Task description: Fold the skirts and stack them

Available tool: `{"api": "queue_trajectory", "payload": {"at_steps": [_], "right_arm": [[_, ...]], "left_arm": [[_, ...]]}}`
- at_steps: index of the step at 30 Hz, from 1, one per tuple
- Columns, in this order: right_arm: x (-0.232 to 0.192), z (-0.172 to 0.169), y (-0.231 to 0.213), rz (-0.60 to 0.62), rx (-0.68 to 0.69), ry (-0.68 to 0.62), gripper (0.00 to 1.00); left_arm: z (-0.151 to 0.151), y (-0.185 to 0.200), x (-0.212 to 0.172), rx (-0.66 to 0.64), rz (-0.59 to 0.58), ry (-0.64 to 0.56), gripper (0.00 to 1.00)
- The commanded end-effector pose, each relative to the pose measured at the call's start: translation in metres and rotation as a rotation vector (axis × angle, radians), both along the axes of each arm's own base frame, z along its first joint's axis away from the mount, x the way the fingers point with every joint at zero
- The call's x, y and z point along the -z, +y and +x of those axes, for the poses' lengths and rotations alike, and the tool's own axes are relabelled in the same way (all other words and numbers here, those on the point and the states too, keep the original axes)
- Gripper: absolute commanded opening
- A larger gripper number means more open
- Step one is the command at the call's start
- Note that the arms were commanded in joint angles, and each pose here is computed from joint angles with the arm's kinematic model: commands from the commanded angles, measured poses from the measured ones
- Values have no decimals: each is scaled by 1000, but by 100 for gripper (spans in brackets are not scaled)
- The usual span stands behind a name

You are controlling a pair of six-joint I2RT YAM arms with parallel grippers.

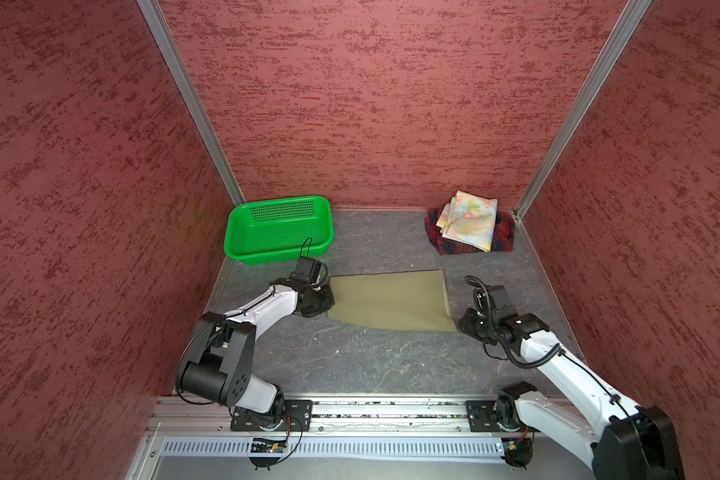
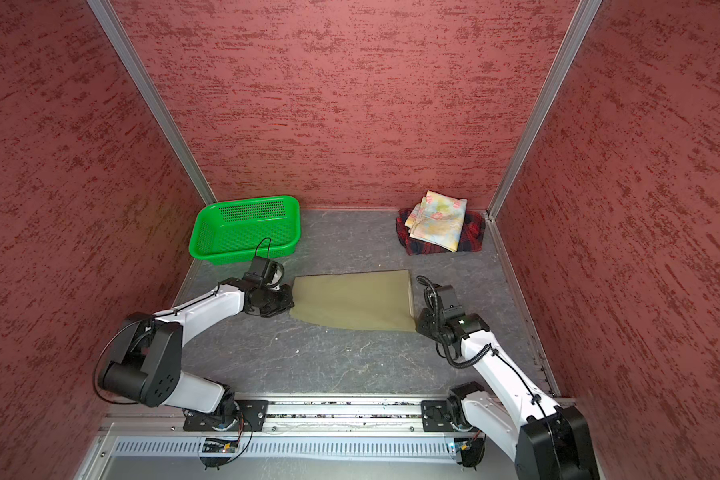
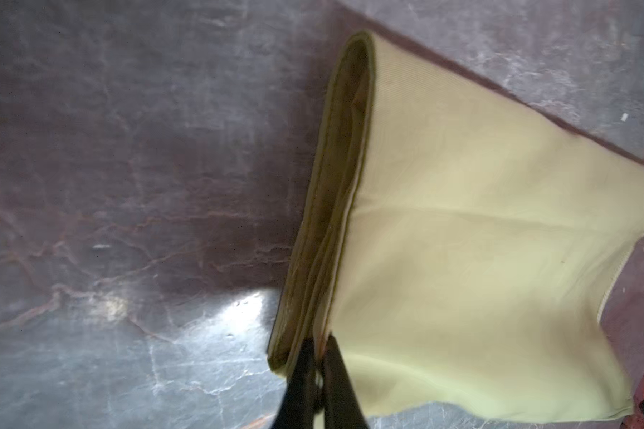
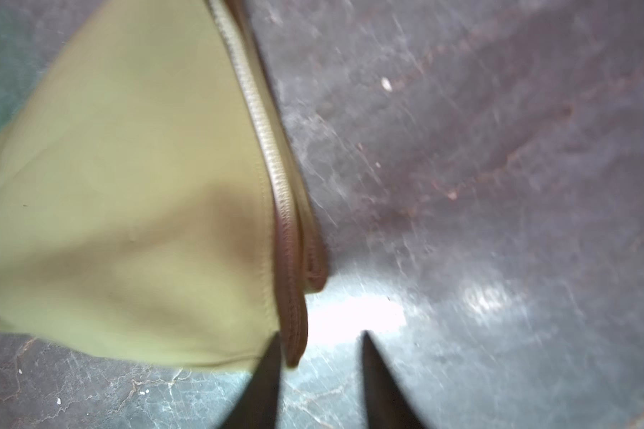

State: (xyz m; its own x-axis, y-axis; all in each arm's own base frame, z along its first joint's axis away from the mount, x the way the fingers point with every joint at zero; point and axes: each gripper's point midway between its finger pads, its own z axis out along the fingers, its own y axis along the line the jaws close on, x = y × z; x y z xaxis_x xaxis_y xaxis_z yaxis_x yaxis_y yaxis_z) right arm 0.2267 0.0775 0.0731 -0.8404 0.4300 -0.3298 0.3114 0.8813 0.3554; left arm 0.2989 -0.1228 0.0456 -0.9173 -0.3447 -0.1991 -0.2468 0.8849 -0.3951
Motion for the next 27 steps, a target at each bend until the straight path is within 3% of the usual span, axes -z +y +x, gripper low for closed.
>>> {"api": "queue_trajectory", "payload": {"at_steps": [1, 3, 7, 15, 23, 24, 27], "right_arm": [[-27, 15, -8, -17, 58, -75, 70], [-38, 25, -10, -41, 67, -101, 77], [-38, 44, -2, -31, 44, -111, 78], [-9, 74, 18, 2, -15, -87, 72], [21, 83, 26, 10, -38, -39, 69], [25, 83, 26, 10, -37, -34, 69], [37, 83, 27, 11, -38, -9, 69]], "left_arm": [[13, 3, -15, -26, 7, -58, 49], [18, 3, -29, -32, 4, -96, 63], [25, 3, -39, -28, 2, -135, 77], [30, -4, -7, 18, 5, -66, 78], [28, -11, 22, 57, -9, -9, 69], [28, -12, 25, 60, -14, -6, 65], [27, -18, 33, 69, -49, 12, 41]]}}
